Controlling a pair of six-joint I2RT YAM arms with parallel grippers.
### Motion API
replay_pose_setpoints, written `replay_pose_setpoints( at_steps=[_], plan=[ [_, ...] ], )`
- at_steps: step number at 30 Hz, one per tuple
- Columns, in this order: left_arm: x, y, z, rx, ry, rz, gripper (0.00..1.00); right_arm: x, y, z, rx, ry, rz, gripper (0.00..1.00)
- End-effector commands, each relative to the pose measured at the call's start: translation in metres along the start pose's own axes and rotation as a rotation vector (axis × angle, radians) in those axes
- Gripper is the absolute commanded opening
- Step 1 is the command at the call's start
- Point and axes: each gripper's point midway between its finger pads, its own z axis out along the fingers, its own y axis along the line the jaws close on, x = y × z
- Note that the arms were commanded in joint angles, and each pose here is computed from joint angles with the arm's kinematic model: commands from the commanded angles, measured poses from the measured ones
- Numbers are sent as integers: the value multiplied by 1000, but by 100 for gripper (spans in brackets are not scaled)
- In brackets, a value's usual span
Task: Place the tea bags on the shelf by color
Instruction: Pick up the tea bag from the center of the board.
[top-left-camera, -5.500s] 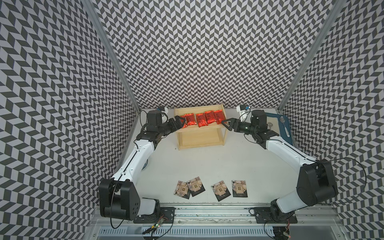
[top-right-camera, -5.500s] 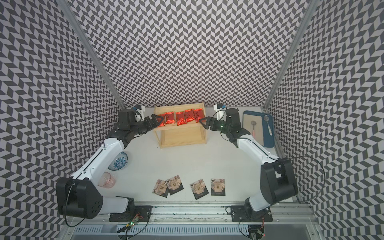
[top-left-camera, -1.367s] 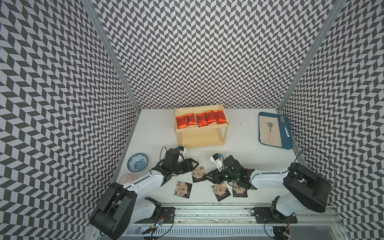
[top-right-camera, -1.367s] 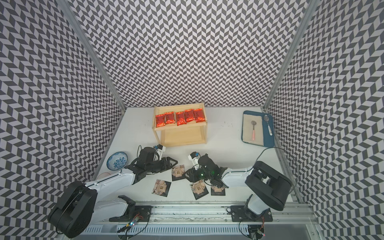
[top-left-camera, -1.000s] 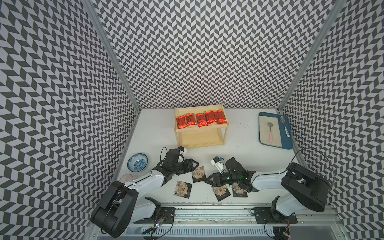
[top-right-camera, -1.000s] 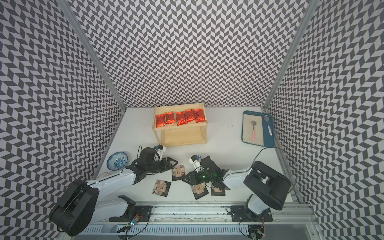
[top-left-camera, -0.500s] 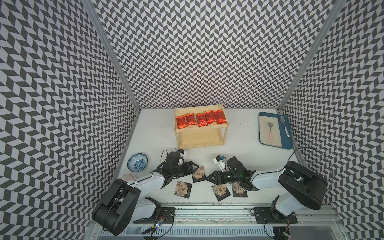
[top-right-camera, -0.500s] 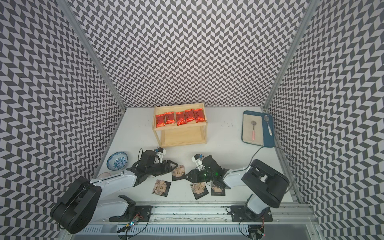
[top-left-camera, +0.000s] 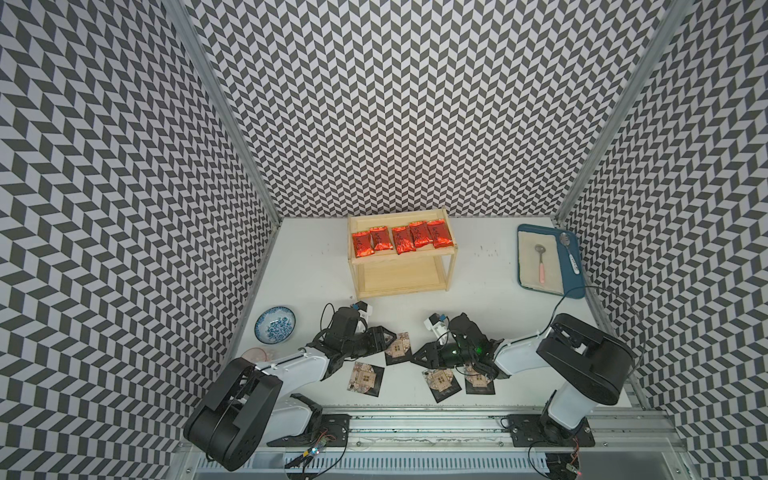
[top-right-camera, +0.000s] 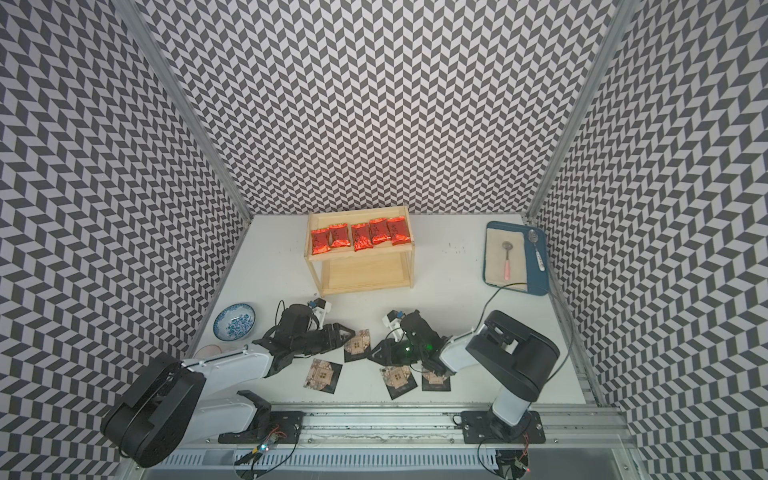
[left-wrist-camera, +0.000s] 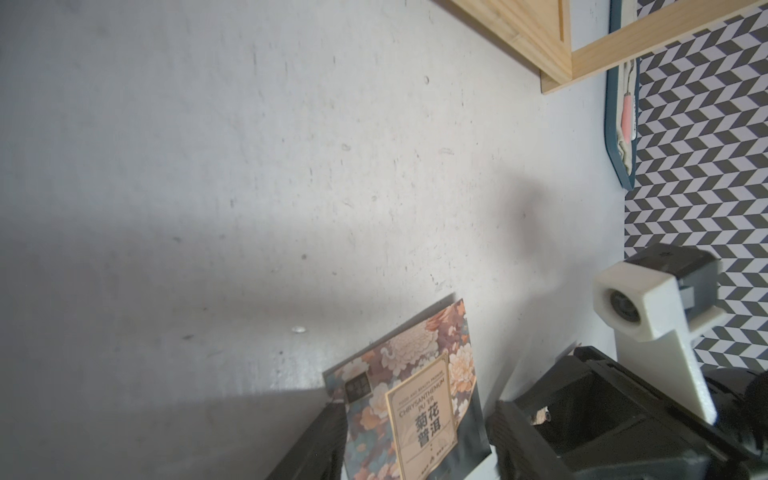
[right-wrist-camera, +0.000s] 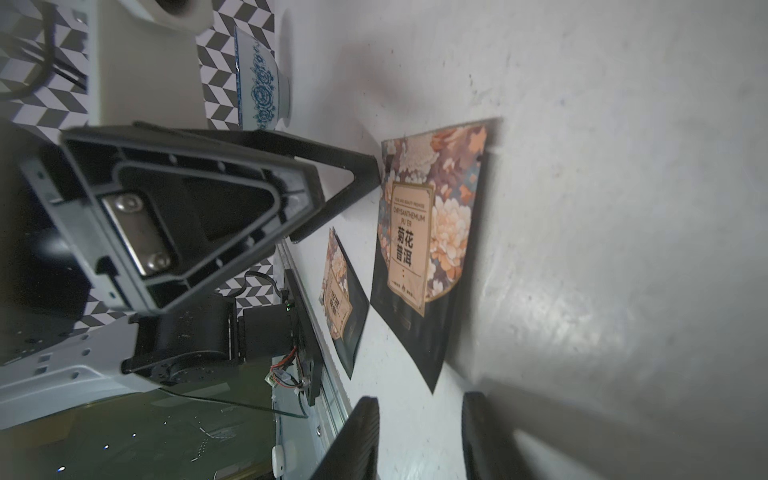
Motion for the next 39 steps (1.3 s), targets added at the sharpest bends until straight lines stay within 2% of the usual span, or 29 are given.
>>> replay_pose_setpoints(
  at_steps=[1, 6, 11, 14, 22, 27, 29, 32, 36, 39],
  plan=[
    [5, 7, 0, -21, -1, 0, 61, -8, 7, 5, -46, -6, 19, 38],
    [6, 8, -1, -26, 0, -3, 61, -16, 13, 5, -72, -23, 31, 34],
    [6, 8, -2, -27, -3, -4, 61, -24, 21, 4, -98, -47, 27, 22],
    [7, 9, -2, -29, -2, -6, 61, -26, 24, 5, -117, -49, 30, 18],
    [9, 11, -1, -31, 1, -9, 61, -32, 21, 12, -110, -52, 46, 16],
    [4, 10, -5, -43, -12, -1, 61, -37, 21, 8, -103, -79, 34, 4],
    [-4, 6, -10, -58, -31, 10, 61, -41, 23, 3, -95, -102, 13, 0],
    [-24, -7, -25, -68, -81, 7, 66, -51, 30, -7, -72, -158, -60, 0],
    [-58, -16, -59, -153, -166, 5, 69, -65, 44, -20, -61, -245, -184, 0],
    [-80, -21, -85, -155, -230, -7, 69, -78, 57, -26, -71, -307, -277, 0]
  ],
)
